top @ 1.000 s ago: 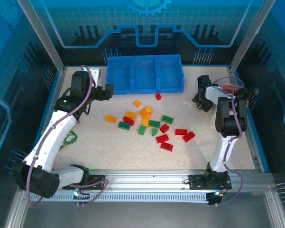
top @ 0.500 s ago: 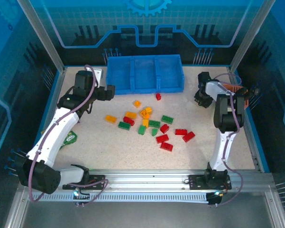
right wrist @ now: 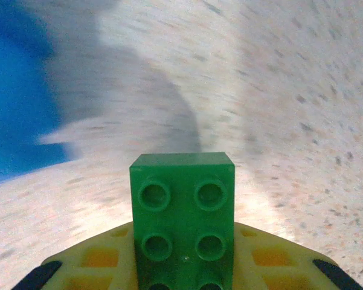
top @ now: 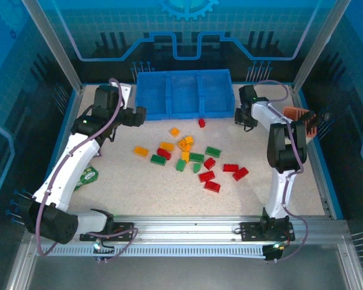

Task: Sort the legos into containers by color
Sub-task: Pick up the lego from the middle-right of the table, then place the lego in the container.

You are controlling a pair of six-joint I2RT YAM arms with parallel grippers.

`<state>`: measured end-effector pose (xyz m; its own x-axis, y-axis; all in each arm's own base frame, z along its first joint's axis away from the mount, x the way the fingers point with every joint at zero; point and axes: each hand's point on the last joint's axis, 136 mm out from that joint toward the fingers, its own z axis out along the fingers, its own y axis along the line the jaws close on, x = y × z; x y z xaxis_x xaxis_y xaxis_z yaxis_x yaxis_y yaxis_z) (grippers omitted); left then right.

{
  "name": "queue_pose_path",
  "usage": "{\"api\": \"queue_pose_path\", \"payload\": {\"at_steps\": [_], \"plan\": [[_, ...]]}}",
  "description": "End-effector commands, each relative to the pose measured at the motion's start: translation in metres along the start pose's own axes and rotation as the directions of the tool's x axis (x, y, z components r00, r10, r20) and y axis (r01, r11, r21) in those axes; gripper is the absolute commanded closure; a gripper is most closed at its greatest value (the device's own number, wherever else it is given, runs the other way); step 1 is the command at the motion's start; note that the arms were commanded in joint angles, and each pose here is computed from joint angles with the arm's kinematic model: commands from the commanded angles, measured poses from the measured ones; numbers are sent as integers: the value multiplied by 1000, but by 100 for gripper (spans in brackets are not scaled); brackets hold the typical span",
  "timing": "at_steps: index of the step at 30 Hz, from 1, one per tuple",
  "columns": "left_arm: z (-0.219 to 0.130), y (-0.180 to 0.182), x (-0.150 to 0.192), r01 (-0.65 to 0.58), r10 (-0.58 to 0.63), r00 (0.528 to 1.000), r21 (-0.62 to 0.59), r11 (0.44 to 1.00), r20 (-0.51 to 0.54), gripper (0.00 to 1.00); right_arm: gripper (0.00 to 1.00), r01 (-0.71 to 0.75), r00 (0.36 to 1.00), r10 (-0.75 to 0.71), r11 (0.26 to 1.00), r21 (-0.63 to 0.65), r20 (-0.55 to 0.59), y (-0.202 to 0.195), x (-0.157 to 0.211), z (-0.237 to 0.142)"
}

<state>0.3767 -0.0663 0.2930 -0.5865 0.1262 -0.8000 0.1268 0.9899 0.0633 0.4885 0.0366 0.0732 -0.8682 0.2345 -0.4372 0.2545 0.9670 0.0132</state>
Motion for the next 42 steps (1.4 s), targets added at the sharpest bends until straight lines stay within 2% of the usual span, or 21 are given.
{"api": "queue_pose_path", "payload": {"at_steps": [1, 6, 11, 13, 18, 26, 33, 38, 42], "plan": [[-9, 6, 1, -72, 71, 997, -40, 997, -27, 1, 72, 159, 968, -140, 985, -74, 209, 33, -47, -70], [-20, 17, -11, -99, 102, 995, -102, 990, 17, 0, 71, 264, 924, -206, 953, -150, 321, 70, -64, -109], [-30, 28, -21, -134, 144, 988, -162, 978, 57, 1, 70, 349, 900, -254, 907, -235, 353, 108, -89, -109], [-37, 33, -28, -126, 144, 986, -196, 972, 84, 1, 70, 361, 897, -268, 903, -232, 350, 117, -101, -98], [-47, 33, -36, -93, 122, 982, -191, 977, 144, 1, 70, 379, 902, -300, 895, -236, 310, 134, -111, -61], [-47, 32, -29, -82, 108, 985, -181, 980, 136, 1, 68, 406, 903, -352, 887, -220, 247, 145, -103, -10], [-46, 25, -32, -66, 89, 982, -142, 988, 166, 1, 59, 420, 900, -374, 879, -225, 223, 145, -94, -1], [-43, 37, -41, -4, 44, 980, -205, 979, 192, 1, 46, 453, 880, -390, 860, -234, 271, 151, -95, -22], [-32, 24, -42, -35, 58, 986, -142, 989, 157, 0, 41, 489, 860, -420, 841, -233, 290, 156, -87, -41]]}}
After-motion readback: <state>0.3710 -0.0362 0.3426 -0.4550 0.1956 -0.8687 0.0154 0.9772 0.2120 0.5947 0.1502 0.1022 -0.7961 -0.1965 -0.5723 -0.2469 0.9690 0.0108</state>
